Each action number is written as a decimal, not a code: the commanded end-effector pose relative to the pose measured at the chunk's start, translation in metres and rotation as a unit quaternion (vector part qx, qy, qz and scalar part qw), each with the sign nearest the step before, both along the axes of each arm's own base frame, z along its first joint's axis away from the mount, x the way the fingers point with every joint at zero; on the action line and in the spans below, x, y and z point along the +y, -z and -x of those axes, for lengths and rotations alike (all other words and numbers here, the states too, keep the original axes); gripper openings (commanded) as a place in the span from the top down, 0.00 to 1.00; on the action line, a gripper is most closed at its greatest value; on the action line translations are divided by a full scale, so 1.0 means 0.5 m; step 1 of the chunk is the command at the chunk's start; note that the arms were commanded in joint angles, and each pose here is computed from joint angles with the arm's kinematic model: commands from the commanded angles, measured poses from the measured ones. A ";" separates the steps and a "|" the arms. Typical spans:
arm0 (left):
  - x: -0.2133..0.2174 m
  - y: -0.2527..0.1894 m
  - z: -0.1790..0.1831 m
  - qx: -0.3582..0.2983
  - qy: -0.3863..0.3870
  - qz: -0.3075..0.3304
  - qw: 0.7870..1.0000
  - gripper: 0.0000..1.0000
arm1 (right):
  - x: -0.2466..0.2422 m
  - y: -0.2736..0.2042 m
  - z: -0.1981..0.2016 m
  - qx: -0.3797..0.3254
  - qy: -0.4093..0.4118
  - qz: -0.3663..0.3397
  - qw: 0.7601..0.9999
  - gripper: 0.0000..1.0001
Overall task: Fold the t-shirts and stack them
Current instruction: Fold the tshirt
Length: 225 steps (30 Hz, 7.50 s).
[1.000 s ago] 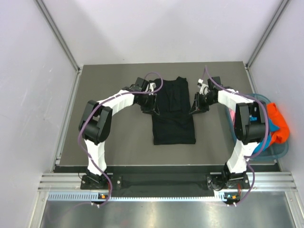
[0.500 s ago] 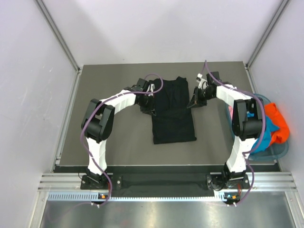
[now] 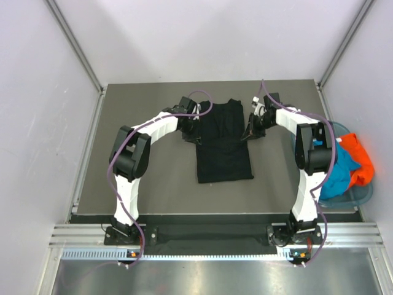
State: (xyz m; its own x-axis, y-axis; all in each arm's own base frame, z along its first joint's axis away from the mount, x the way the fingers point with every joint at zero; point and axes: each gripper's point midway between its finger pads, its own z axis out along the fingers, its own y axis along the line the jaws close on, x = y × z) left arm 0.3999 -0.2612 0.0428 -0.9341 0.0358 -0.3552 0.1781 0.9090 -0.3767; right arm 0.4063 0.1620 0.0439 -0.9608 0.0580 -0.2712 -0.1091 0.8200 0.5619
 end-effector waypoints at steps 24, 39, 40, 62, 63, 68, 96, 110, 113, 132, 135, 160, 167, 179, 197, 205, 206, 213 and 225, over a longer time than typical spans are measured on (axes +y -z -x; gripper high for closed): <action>-0.018 -0.188 0.049 -0.051 0.016 0.091 0.994 0.42 | 0.061 -0.134 0.068 -0.065 -0.037 0.037 0.997 0.52; -0.080 -0.032 0.267 0.101 0.027 0.167 0.980 0.69 | 0.012 0.020 0.305 0.071 0.003 -0.077 0.994 0.96; -0.074 -0.018 0.276 0.103 0.032 0.158 0.982 0.69 | 0.005 0.042 0.328 0.089 0.009 -0.077 0.993 0.96; -0.095 0.011 0.323 0.136 0.047 0.155 0.977 0.71 | 0.000 0.079 0.378 0.117 0.001 -0.094 0.989 0.94; -0.078 0.032 0.336 0.139 0.050 0.137 0.980 0.71 | -0.010 0.085 0.385 0.118 0.007 -0.090 0.989 0.94; -0.018 0.055 0.349 0.121 0.066 0.053 0.989 0.72 | -0.024 0.065 0.375 0.106 0.018 -0.072 0.992 0.95; -0.055 -0.003 0.086 0.018 0.078 0.070 0.994 0.72 | 0.087 -0.066 0.232 0.045 -0.040 -0.171 0.983 0.95; -0.009 0.110 0.044 0.084 -0.002 0.066 0.994 0.73 | 0.172 0.002 0.012 0.047 -0.008 -0.251 0.967 0.96; 0.006 0.116 0.046 0.079 0.006 0.046 0.996 0.73 | 0.109 0.018 0.003 0.045 0.017 -0.229 0.972 0.96; -0.019 0.057 0.069 0.073 -0.011 0.102 0.992 0.71 | 0.019 0.022 0.020 0.041 0.053 -0.218 0.974 0.95; 0.023 0.102 0.078 0.089 -0.008 0.064 0.994 0.71 | -0.003 0.056 0.030 0.055 0.060 -0.198 0.977 0.95; 0.077 0.078 0.193 0.099 -0.016 0.048 0.994 0.69 | -0.016 0.065 0.244 0.094 0.039 -0.131 0.986 0.94; 0.084 -0.016 0.253 0.076 -0.013 0.055 0.996 0.43 | -0.092 0.022 0.298 0.073 0.080 -0.035 0.993 0.67; 0.017 0.016 0.412 0.163 -0.040 0.112 0.979 0.31 | -0.105 0.028 0.386 0.092 0.098 -0.014 0.991 0.49; 0.007 0.058 0.378 0.224 -0.222 0.116 0.942 0.35 | -0.088 0.071 0.376 0.111 0.128 -0.043 0.985 0.53; -0.005 0.083 0.378 0.257 -0.276 0.123 0.918 0.42 | -0.098 0.067 0.366 0.098 0.139 -0.029 0.985 0.55; -0.005 0.088 0.381 0.262 -0.279 0.122 0.916 0.45 | -0.098 0.068 0.367 0.098 0.138 -0.029 0.985 0.55; 0.000 0.102 0.381 0.267 -0.298 0.115 0.909 0.63 | -0.108 0.073 0.371 0.097 0.139 -0.012 0.986 0.55; -0.002 0.103 0.369 0.248 -0.268 0.103 0.925 0.93 | -0.090 0.101 0.363 0.109 0.146 -0.042 0.982 0.60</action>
State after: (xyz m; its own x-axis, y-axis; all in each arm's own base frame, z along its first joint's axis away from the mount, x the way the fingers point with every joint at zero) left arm 0.2116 -0.2790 0.0175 -0.8431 -0.4710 0.2596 -0.5310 0.6525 -0.5407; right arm 0.2209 0.1276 0.0215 -0.9436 0.3309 -0.0139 0.2375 0.7053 0.6679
